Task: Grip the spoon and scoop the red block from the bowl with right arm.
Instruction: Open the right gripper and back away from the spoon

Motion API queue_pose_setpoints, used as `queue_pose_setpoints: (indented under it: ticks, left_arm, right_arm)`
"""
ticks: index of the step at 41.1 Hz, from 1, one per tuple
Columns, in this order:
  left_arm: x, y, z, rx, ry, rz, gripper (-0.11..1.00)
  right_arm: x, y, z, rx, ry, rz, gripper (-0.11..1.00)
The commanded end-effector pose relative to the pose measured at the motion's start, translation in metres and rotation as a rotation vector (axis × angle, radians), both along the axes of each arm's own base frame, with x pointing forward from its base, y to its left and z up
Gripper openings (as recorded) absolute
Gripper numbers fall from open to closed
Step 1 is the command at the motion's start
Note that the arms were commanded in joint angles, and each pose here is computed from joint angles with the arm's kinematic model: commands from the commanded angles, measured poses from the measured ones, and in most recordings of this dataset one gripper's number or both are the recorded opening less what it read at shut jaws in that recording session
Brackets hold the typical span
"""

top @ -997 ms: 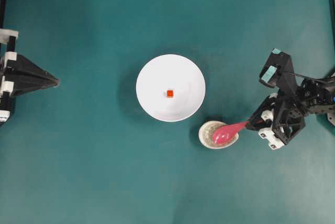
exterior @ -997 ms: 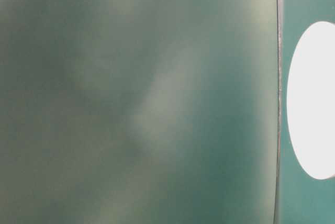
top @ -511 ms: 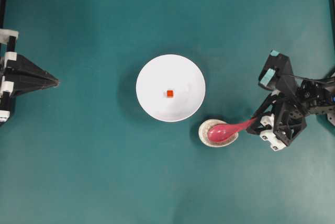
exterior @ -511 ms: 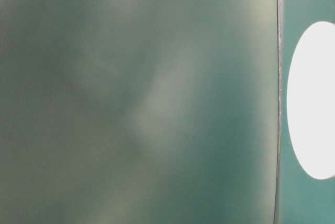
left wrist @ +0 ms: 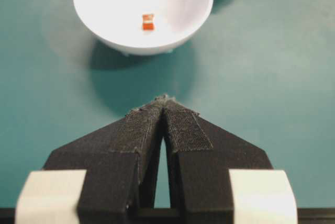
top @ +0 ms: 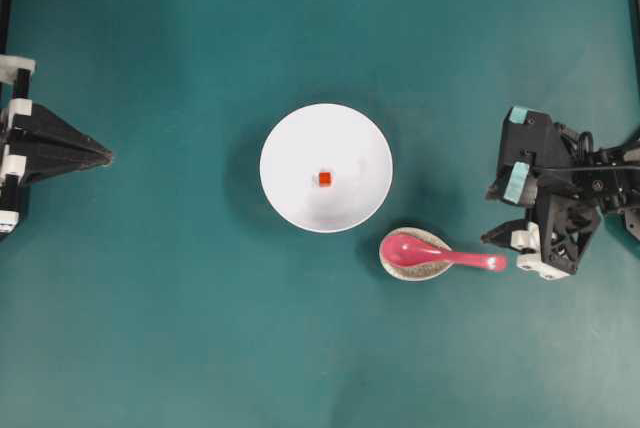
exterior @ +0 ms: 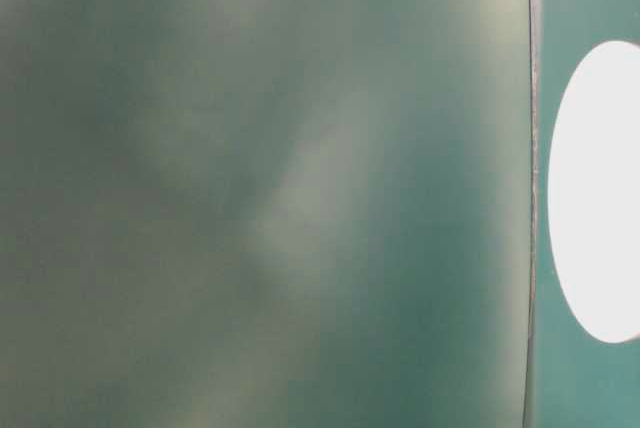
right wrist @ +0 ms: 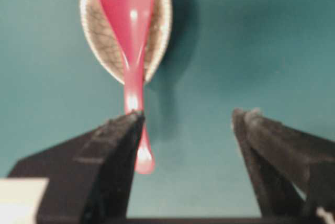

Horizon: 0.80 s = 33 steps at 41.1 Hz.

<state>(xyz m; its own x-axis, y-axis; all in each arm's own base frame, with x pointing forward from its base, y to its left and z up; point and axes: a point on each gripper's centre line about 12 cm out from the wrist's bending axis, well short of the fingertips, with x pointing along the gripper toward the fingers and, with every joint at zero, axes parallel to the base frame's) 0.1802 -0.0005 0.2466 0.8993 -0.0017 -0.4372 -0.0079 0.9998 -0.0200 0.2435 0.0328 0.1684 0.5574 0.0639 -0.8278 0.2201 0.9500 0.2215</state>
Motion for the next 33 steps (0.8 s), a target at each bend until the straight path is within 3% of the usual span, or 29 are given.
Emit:
queue_pose_setpoints:
  ticks: [1, 11, 24, 33]
  left_arm:
    - [0.003, -0.001, 0.007, -0.003, -0.021, -0.001, 0.0]
    - [0.003, 0.0, 0.007, -0.004, -0.021, 0.001, 0.0]
    - [0.003, 0.0, 0.008, -0.006, -0.023, 0.001, 0.0]
    - [0.003, 0.0, 0.008, -0.006, -0.023, 0.001, 0.0]
  right_arm:
    - [0.006, 0.002, 0.01, -0.01, -0.048, 0.017, 0.66]
    - [0.009, 0.004, 0.011, -0.024, -0.246, 0.075, 0.66]
    - [-0.005, 0.008, -0.01, 0.036, -0.458, 0.105, 0.66]
    - [-0.014, 0.012, -0.022, 0.063, -0.533, 0.13, 0.6]
